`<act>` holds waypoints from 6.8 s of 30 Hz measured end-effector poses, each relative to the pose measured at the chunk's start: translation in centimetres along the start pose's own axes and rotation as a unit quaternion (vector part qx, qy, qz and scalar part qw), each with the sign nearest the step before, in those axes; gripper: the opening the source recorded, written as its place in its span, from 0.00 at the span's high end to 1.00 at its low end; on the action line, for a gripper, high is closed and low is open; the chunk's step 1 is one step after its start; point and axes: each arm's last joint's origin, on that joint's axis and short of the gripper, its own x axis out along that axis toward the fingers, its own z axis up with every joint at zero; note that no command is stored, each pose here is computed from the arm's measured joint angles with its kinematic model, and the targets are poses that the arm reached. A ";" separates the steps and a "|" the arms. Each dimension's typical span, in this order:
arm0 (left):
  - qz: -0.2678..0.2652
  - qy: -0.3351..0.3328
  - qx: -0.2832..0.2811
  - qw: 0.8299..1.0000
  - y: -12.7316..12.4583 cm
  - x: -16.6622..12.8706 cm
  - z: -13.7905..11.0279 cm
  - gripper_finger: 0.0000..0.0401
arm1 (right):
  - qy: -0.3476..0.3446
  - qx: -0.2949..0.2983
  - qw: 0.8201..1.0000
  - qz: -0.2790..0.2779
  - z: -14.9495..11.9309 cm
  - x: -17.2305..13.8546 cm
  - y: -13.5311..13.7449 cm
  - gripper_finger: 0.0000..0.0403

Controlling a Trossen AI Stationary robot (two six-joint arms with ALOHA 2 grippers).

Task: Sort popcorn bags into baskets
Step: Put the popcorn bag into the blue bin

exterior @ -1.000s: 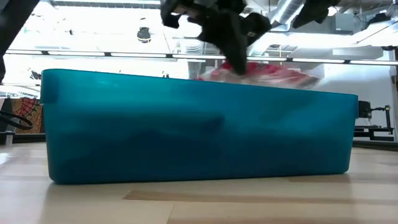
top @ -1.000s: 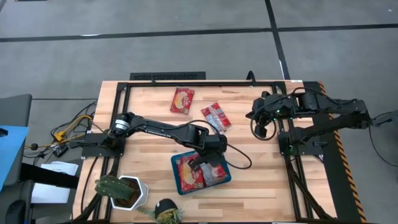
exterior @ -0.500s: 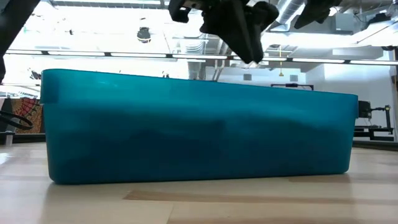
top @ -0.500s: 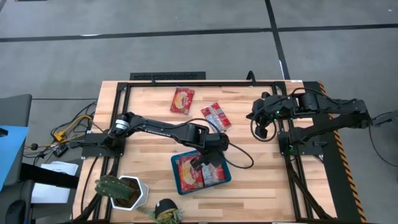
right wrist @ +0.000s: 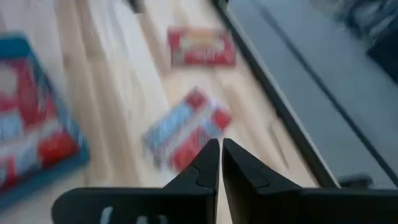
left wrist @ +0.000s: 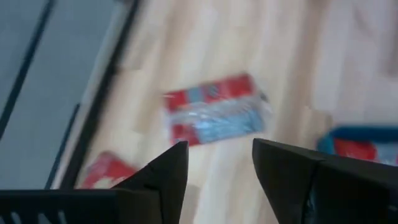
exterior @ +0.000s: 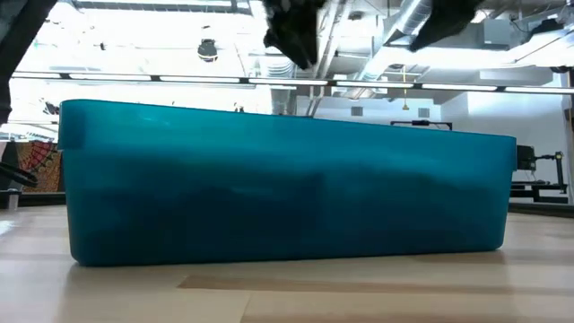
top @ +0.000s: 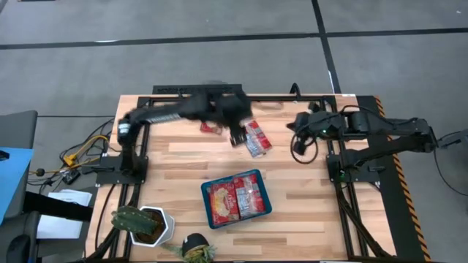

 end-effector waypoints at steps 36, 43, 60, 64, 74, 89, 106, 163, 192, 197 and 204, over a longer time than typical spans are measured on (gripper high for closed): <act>0.132 0.015 -0.164 0.978 10.2 -8.7 -6.6 0.98 | 0.091 -0.021 0.992 0.081 8.5 36.9 2.4 0.98; 0.133 0.030 -0.149 0.979 10.2 -8.7 -6.9 0.98 | 0.167 -0.012 0.982 0.086 7.7 38.8 3.1 0.98; 0.132 0.036 -0.140 0.981 10.1 -8.7 -7.0 0.98 | 0.202 -0.009 0.977 0.060 6.6 39.3 4.4 0.98; 0.132 0.036 -0.144 0.980 10.1 -8.7 -7.0 0.98 | 0.204 -0.034 0.978 0.020 5.9 40.0 5.3 0.97; 0.131 0.037 -0.144 0.980 10.1 -8.7 -7.0 0.98 | 0.240 -0.099 0.965 0.043 5.1 39.5 6.7 0.97; 0.116 0.039 -0.151 0.981 10.1 -8.7 -7.0 0.98 | 0.258 -0.151 0.917 0.263 5.8 34.0 14.5 0.95; 0.046 0.138 -0.114 0.983 7.7 -9.6 -8.7 0.47 | 0.310 -0.179 0.901 0.245 12.7 14.9 3.8 0.97; -0.212 0.125 0.287 0.926 -3.1 11.9 -23.2 0.50 | 0.048 0.032 0.987 0.150 11.7 -11.5 -5.3 0.96; -0.092 0.082 0.267 0.956 -1.1 5.6 -14.4 1.00 | 0.020 0.022 0.990 0.138 10.9 -13.5 -5.7 0.95; -0.075 0.086 0.217 0.970 -0.4 5.6 -14.1 1.00 | 0.013 0.017 0.989 0.145 10.7 -14.1 -5.6 0.96; -0.097 0.088 0.216 0.967 1.7 5.9 -14.3 0.86 | 0.010 0.009 0.987 0.157 10.6 -14.4 -5.3 0.89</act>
